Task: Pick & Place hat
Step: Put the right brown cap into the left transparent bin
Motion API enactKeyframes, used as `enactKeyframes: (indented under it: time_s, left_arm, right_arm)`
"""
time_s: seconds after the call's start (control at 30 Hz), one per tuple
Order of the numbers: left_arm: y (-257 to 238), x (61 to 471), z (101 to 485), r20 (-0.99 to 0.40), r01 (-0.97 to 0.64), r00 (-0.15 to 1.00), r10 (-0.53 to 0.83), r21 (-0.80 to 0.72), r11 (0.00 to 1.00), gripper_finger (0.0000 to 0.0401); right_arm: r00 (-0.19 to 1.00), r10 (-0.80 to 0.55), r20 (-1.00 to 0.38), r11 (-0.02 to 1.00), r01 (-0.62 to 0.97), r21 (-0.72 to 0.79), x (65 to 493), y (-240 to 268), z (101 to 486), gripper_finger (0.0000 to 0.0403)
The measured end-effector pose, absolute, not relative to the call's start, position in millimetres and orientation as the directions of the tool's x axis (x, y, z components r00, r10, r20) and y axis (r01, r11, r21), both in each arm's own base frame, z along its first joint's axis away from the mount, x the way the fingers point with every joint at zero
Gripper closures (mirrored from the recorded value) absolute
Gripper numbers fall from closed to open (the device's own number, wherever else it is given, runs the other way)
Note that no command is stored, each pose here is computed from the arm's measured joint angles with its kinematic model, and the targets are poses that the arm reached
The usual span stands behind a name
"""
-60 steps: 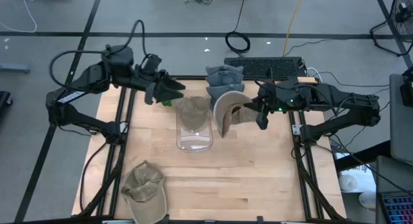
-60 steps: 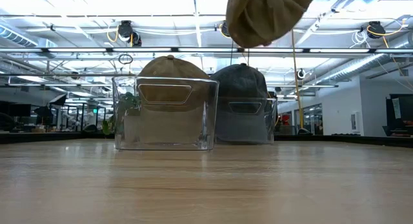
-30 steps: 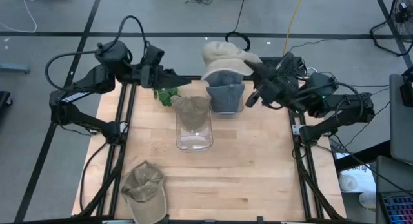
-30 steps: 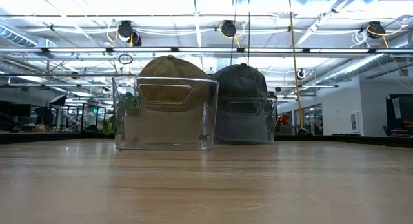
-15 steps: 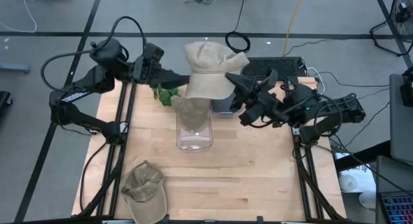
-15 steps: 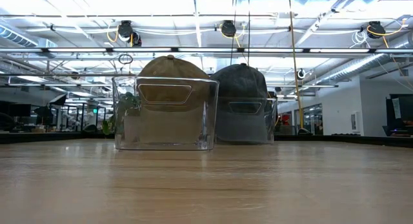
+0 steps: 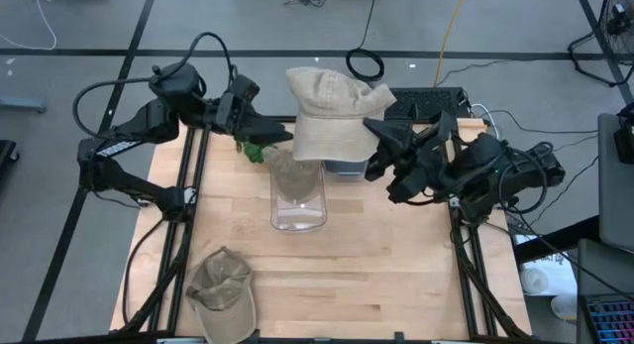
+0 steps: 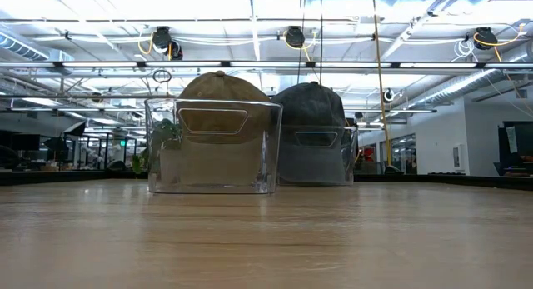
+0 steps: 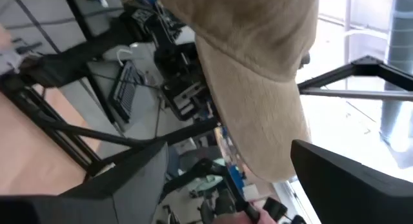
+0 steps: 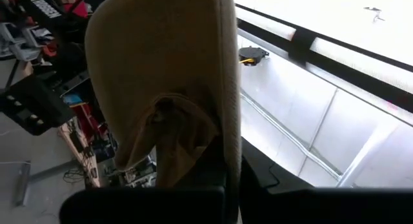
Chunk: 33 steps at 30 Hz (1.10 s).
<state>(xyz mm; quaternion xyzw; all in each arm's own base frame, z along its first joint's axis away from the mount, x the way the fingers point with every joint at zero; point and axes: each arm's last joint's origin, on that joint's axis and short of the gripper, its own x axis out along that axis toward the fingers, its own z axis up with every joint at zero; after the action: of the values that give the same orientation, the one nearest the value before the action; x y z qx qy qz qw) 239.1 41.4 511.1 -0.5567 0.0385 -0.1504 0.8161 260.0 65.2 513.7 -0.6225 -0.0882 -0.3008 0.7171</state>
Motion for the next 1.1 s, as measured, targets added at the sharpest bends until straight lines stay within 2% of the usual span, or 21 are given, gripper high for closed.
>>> enactKeyframes:
  time_s: [0.3, 0.5, 0.57, 0.67, 0.87, 0.97, 1.1]
  left_arm:
    - [34, 247, 511, 0.125, 0.249, 0.92, -0.37, -0.918, 0.309, 0.0066]
    - [31, 253, 515, 0.189, 0.325, 0.896, -0.403, -0.896, 0.304, 0.0076]
    - [31, 252, 517, 0.195, 0.331, 0.894, -0.404, -0.894, 0.301, 0.0099]
    - [33, 251, 517, 0.194, 0.328, 0.896, -0.4, -0.896, 0.299, 0.0154]
    - [33, 251, 517, 0.193, 0.339, 0.883, -0.428, -0.894, 0.294, 0.0301]
    - [31, 249, 519, 0.198, 0.388, 0.859, -0.473, -0.855, 0.345, 0.0373]
    - [31, 248, 519, 0.197, 0.41, 0.855, -0.479, -0.823, 0.393, 0.0383]
  right_arm:
    - [0.818, -0.331, 0.47, 0.019, 0.504, -0.864, 279, 64, 502, 0.0403]
    - [0.816, -0.334, 0.472, 0.022, 0.508, -0.861, 278, 64, 503, 0.0403]
    - [0.816, -0.333, 0.472, 0.022, 0.507, -0.862, 278, 64, 502, 0.0403]
    - [0.818, -0.329, 0.472, 0.026, 0.507, -0.861, 278, 66, 503, 0.0403]
    - [0.828, -0.319, 0.461, 0.025, 0.494, -0.869, 278, 67, 501, 0.0403]
    - [0.831, -0.316, 0.457, 0.023, 0.488, -0.872, 279, 67, 501, 0.0402]
    - [0.834, -0.32, 0.45, 0.05, 0.489, -0.871, 280, 67, 500, 0.0391]
